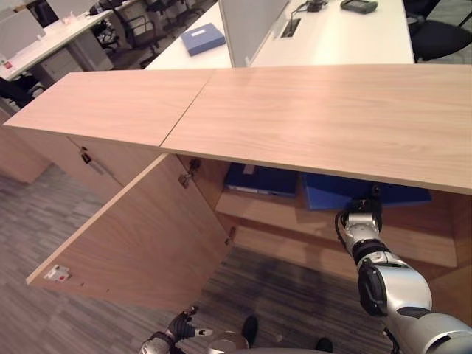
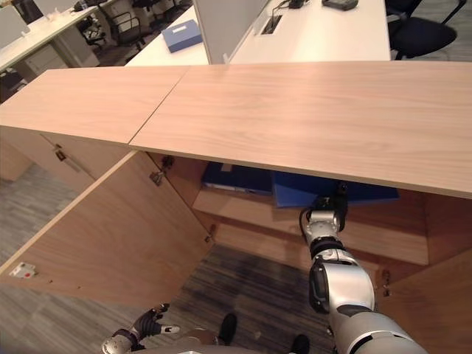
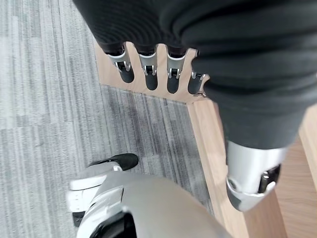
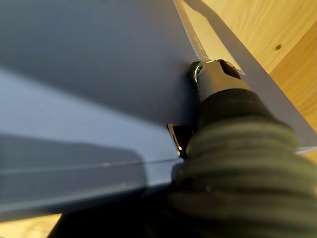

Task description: Put the empty folder in the office cabinet

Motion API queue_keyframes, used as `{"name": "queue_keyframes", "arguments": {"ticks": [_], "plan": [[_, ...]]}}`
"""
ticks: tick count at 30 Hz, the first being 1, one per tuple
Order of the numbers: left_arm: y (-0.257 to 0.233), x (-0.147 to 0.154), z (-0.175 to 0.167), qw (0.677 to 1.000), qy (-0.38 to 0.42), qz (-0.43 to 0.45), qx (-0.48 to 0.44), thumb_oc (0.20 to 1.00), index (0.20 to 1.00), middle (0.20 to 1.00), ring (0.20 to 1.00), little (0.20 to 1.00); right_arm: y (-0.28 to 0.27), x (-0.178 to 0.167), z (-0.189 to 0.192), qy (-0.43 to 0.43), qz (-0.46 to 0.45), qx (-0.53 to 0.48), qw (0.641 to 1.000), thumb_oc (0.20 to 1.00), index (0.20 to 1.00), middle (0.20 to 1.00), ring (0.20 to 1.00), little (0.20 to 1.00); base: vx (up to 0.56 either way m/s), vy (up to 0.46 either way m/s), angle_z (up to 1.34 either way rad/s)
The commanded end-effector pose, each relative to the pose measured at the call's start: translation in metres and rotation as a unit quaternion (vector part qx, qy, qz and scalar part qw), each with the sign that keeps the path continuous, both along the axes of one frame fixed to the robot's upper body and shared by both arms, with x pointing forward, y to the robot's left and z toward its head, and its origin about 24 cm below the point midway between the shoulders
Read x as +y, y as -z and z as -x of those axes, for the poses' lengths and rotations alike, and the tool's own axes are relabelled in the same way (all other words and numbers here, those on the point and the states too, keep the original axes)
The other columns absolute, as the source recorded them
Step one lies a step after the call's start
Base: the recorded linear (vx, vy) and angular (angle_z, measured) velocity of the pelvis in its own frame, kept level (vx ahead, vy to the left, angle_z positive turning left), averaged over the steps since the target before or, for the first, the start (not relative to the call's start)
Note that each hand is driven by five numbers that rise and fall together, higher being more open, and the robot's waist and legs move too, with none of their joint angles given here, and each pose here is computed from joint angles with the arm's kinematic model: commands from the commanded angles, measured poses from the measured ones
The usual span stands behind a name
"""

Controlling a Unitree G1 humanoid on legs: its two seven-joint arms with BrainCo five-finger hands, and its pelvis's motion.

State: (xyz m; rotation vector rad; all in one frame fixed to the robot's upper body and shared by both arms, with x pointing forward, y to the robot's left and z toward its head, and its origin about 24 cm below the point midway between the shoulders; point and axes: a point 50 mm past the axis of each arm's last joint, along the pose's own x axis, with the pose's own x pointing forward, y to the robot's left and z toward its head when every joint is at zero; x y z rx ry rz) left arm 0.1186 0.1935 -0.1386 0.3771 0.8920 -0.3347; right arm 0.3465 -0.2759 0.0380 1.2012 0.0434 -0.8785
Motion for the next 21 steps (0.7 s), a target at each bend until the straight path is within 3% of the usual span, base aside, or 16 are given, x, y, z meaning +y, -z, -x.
{"name": "queue_keyframes", "arguments": {"ticks": [1, 4, 10, 21], "plan": [[-0.013, 0.017, -0.03, 0.997, 0.051, -0.041, -0.041, 1.0, 1.0, 1.0, 1.0, 1.0, -0.046, -0.007, -0.021, 0.026, -0.003, -0.075, 0.997, 0.2, 0.2, 0.2, 0.2, 0.2, 0.03, 0.039, 0.19], [-0.019, 0.01, -0.04, 0.996, 0.064, -0.027, -0.058, 1.0, 1.0, 1.0, 1.0, 1.0, -0.059, -0.029, -0.017, 0.055, 0.0, -0.077, 0.995, 0.2, 0.2, 0.2, 0.2, 0.2, 0.04, 0.021, 0.14], [-0.006, 0.014, -0.008, 0.995, 0.081, -0.047, -0.016, 1.0, 1.0, 1.0, 1.0, 1.0, -0.059, -0.082, 0.012, 0.116, 0.035, -0.044, 0.992, 0.2, 0.2, 0.2, 0.2, 0.2, 0.01, -0.002, 0.13], [-0.002, 0.01, 0.001, 0.993, 0.104, -0.052, -0.003, 1.0, 1.0, 1.0, 1.0, 1.0, -0.034, -0.095, 0.033, 0.146, 0.016, -0.005, 0.989, 0.2, 0.2, 0.2, 0.2, 0.2, 0.01, -0.005, 0.01]]}}
